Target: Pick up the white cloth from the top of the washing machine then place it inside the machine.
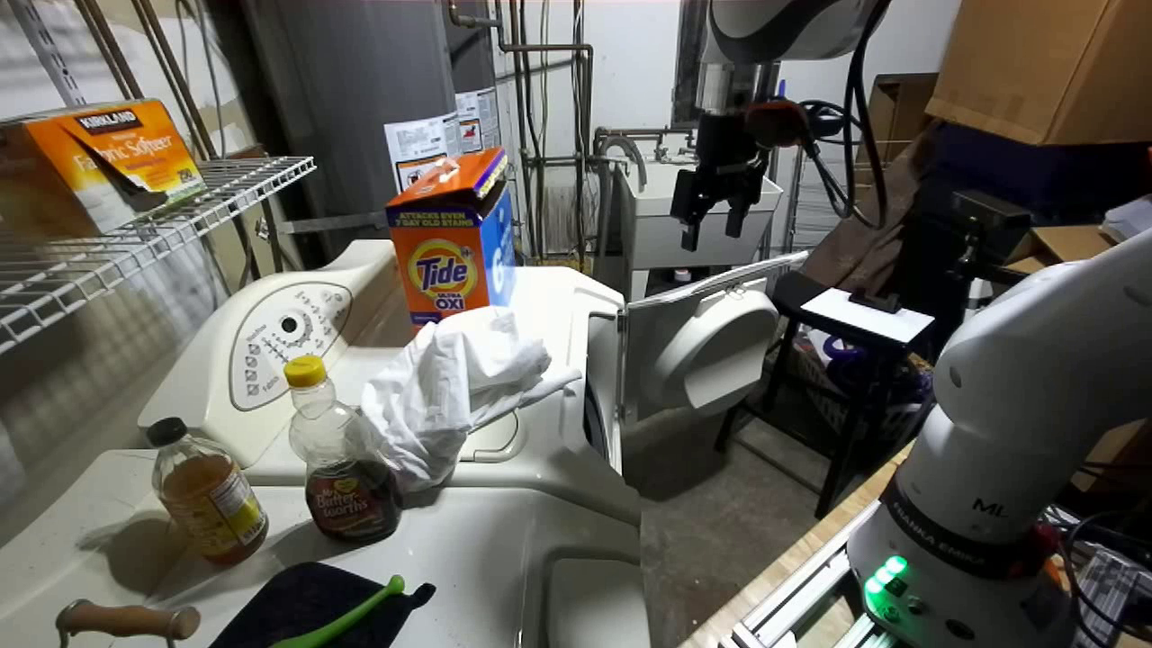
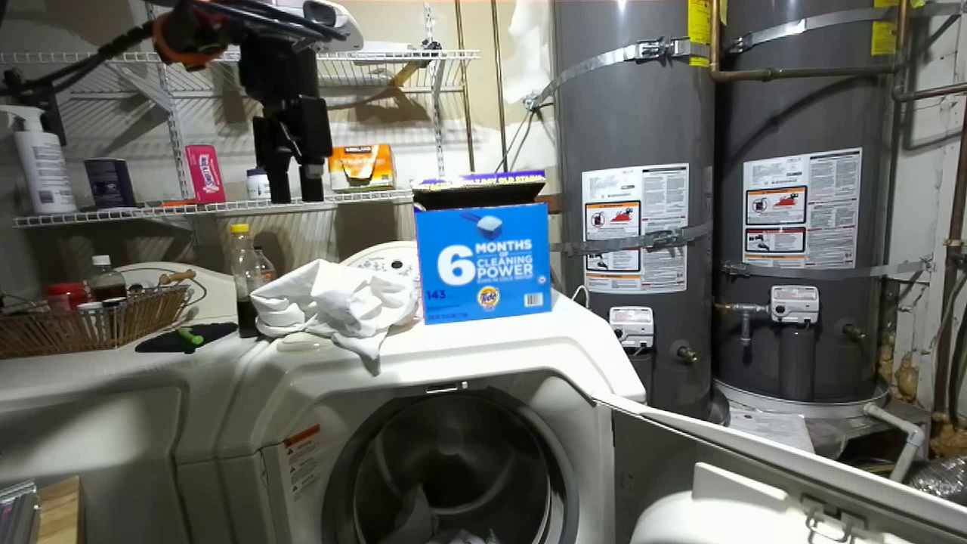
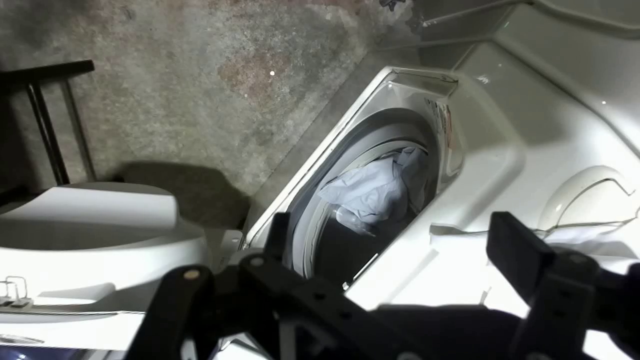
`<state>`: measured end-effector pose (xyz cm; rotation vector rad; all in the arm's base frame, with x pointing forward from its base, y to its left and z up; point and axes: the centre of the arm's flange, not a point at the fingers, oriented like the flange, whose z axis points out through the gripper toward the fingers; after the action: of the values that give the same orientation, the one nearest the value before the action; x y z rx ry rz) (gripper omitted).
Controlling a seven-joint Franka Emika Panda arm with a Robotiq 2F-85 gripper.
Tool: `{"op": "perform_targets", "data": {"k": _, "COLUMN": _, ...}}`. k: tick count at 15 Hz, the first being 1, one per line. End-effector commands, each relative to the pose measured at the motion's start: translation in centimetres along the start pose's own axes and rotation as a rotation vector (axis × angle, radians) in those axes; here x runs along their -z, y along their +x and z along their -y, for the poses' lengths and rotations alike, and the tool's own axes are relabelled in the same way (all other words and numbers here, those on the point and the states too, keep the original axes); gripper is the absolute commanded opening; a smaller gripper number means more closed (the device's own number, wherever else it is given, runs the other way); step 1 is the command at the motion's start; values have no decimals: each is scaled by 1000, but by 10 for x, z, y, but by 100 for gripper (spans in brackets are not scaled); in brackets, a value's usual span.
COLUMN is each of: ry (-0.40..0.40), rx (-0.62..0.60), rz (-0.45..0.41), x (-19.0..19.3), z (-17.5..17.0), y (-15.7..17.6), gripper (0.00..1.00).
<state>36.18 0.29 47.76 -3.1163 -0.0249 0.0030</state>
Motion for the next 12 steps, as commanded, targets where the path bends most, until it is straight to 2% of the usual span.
{"op": "perform_targets", "data": {"k": 1, "ry": 0, "rx": 0, "rz": 0, "x": 0, "z": 0, "y": 0, "gripper": 100}}
{"op": "perform_targets", "data": {"k": 9, "ry": 0, "rx": 0, "rz": 0, "x": 0, "z": 0, "y": 0, "gripper": 100}}
{"op": "perform_targets", "data": {"k": 12, "ry": -15, "rx": 56, "rz": -40, "x": 16, "z": 20, "y": 18, "gripper": 100}}
